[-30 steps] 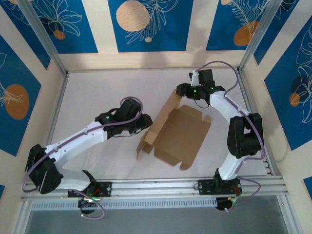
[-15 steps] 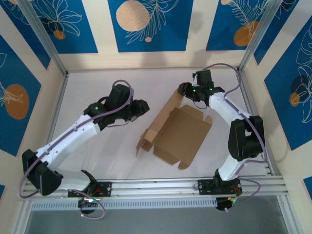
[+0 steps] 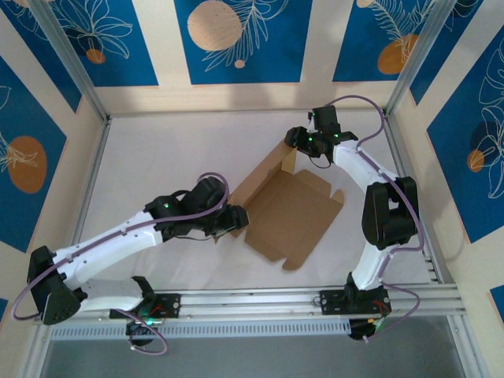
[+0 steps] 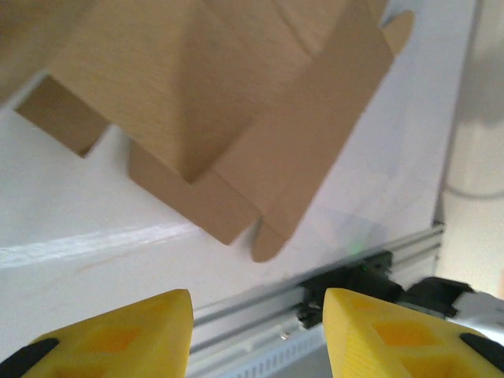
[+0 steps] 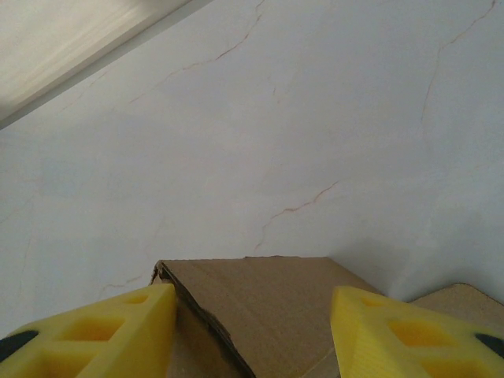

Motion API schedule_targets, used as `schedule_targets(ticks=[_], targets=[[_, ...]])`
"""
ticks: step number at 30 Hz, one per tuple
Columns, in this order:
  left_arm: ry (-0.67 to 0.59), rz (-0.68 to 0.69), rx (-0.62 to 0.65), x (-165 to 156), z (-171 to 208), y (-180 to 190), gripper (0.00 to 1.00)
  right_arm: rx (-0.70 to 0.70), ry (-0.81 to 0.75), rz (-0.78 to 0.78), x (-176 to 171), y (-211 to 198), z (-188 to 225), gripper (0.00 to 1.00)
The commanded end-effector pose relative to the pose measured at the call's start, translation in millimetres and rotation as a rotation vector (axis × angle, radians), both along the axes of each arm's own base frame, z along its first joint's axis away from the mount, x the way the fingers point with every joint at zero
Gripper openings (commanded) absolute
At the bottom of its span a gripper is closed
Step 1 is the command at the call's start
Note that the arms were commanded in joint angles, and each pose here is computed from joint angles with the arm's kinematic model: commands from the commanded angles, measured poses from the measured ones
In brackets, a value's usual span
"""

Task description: Fold the paper box

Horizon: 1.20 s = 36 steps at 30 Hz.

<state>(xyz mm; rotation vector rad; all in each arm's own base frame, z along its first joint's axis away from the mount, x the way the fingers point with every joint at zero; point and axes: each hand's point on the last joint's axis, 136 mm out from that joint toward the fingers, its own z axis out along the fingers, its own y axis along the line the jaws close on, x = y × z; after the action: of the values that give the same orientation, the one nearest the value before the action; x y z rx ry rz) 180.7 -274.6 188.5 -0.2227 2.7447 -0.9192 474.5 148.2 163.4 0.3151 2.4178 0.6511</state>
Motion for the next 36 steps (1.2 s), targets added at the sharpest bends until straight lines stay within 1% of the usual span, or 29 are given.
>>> schedule_targets(ticks=[1, 6, 9, 11, 15, 17, 21, 23, 26, 29, 31, 34, 36], targets=[[-0.086, 0.048, 0.097, 21, -6, 30, 0.46, -0.027, 0.058, 0.012, -17, -3, -12, 0.55], [-0.131, 0.079, 0.159, 55, -16, 54, 0.43, -0.023, 0.043, 0.035, -31, 1, -5, 0.55], [-0.144, 0.075, 0.135, 70, -22, 52, 0.42, -0.019, 0.04, 0.053, -42, 6, -1, 0.55], [-0.149, 0.077, 0.162, 78, -29, 57, 0.42, -0.011, 0.043, 0.057, -49, 8, 1, 0.55], [-0.126, 0.096, 0.169, 95, -41, 62, 0.41, 0.003, 0.052, 0.068, -66, 14, 4, 0.55], [-0.163, 0.101, 0.179, 106, -35, 64, 0.41, 0.004, 0.067, 0.079, -75, 18, 6, 0.56], [-0.275, 0.103, 0.251, 135, -10, 72, 0.41, -0.015, 0.066, 0.111, -97, 29, 11, 0.56], [-0.301, 0.098, 0.265, 147, -4, 74, 0.41, -0.021, 0.056, 0.121, -105, 30, 15, 0.57], [-0.355, 0.073, 0.274, 161, 8, 71, 0.4, -0.013, 0.048, 0.154, -115, 31, 19, 0.62], [-0.402, 0.053, 0.272, 165, 19, 70, 0.38, -0.066, 0.049, 0.168, -120, 25, 18, 0.65], [-0.414, 0.046, 0.238, 163, 26, 68, 0.37, -0.085, 0.052, 0.164, -121, 20, 15, 0.66], [-0.422, 0.034, 0.139, 156, 40, 63, 0.36, -0.066, 0.052, 0.165, -123, 20, 13, 0.65], [-0.415, 0.054, 0.093, 152, 49, 64, 0.35, -0.051, 0.061, 0.158, -124, 22, 9, 0.64]])
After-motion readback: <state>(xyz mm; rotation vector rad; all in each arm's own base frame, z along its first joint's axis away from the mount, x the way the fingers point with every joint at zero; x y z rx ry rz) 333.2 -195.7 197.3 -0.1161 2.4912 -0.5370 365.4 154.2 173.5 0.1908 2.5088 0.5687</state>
